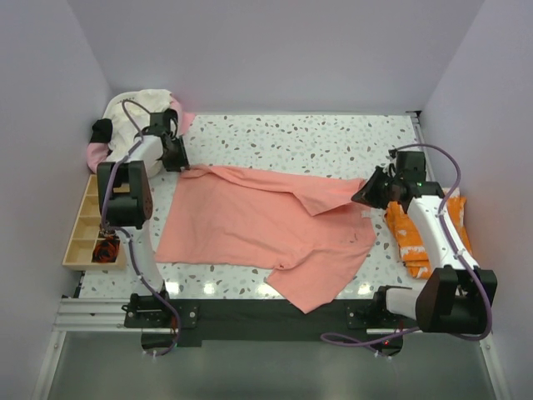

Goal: Fold and stack the t-shirts
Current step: Fold the flattened tshirt in 1/3 of the way

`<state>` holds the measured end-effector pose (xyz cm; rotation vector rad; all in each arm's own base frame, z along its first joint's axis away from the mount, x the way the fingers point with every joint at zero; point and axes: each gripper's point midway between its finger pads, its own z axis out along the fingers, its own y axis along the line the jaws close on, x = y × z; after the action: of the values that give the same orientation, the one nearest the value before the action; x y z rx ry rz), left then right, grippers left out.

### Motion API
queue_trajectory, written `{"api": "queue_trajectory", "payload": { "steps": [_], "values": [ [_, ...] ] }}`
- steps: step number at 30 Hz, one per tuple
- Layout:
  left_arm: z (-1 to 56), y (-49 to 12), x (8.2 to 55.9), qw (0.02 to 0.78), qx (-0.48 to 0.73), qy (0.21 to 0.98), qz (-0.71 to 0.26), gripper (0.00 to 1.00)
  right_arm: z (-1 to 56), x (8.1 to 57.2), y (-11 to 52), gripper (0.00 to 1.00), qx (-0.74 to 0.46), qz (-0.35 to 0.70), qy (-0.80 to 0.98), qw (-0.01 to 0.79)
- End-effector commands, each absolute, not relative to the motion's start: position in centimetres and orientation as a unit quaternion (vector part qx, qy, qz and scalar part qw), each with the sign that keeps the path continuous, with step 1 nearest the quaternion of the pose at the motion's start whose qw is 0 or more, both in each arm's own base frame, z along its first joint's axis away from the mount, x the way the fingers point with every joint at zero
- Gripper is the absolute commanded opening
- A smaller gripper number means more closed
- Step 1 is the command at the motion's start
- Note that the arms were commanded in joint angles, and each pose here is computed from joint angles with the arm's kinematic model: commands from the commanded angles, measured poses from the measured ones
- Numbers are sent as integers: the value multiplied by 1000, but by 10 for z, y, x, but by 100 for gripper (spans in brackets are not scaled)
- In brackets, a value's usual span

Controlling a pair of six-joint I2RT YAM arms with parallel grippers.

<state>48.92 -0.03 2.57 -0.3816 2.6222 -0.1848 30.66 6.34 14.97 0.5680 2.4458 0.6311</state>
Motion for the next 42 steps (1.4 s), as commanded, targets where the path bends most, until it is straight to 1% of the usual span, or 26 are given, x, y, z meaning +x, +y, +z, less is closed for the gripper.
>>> {"api": "queue_trajectory", "payload": {
  "steps": [1, 3, 4, 5, 9, 20, 24, 29, 30, 33, 35, 36, 37, 40, 42],
  "values": [
    [68, 9, 490, 280, -144, 947, -61, 43, 153, 294, 60, 0, 217, 225, 908, 277],
    [83, 2, 491, 298, -138, 941, -80, 52, 151, 294, 60, 0, 217, 223, 909, 277],
    [88, 0, 492, 305, -136, 938, -89, 59, 150, 294, 59, 0, 217, 222, 910, 276],
    [93, -8, 495, 313, -125, 935, -111, 62, 150, 295, 59, 0, 218, 222, 909, 277],
    [98, -26, 496, 308, -115, 932, -155, 63, 149, 298, 60, 0, 219, 226, 908, 278],
    [86, -47, 498, 286, -115, 930, -199, 64, 145, 298, 60, 0, 219, 226, 908, 277],
    [76, -61, 494, 270, -102, 937, -197, 63, 141, 297, 61, 0, 220, 228, 908, 274],
    [61, -60, 493, 260, -108, 942, -183, 63, 140, 297, 61, 0, 219, 228, 908, 274],
    [59, -71, 493, 258, -98, 944, -183, 62, 140, 296, 61, 0, 220, 228, 908, 273],
    [55, -73, 494, 255, -95, 947, -173, 59, 139, 295, 61, 0, 219, 228, 909, 273],
    [53, -72, 495, 255, -94, 948, -165, 55, 140, 295, 61, 0, 219, 227, 909, 273],
    [51, -73, 494, 253, -92, 949, -162, 52, 140, 296, 61, 0, 219, 228, 908, 275],
    [50, -71, 494, 253, -93, 950, -156, 44, 140, 295, 61, 0, 219, 227, 908, 274],
    [49, -71, 494, 252, -93, 951, -154, 33, 140, 296, 61, 0, 218, 228, 908, 275],
    [49, -70, 493, 252, -93, 952, -149, 23, 139, 296, 61, 0, 219, 227, 909, 274]
  ]
}}
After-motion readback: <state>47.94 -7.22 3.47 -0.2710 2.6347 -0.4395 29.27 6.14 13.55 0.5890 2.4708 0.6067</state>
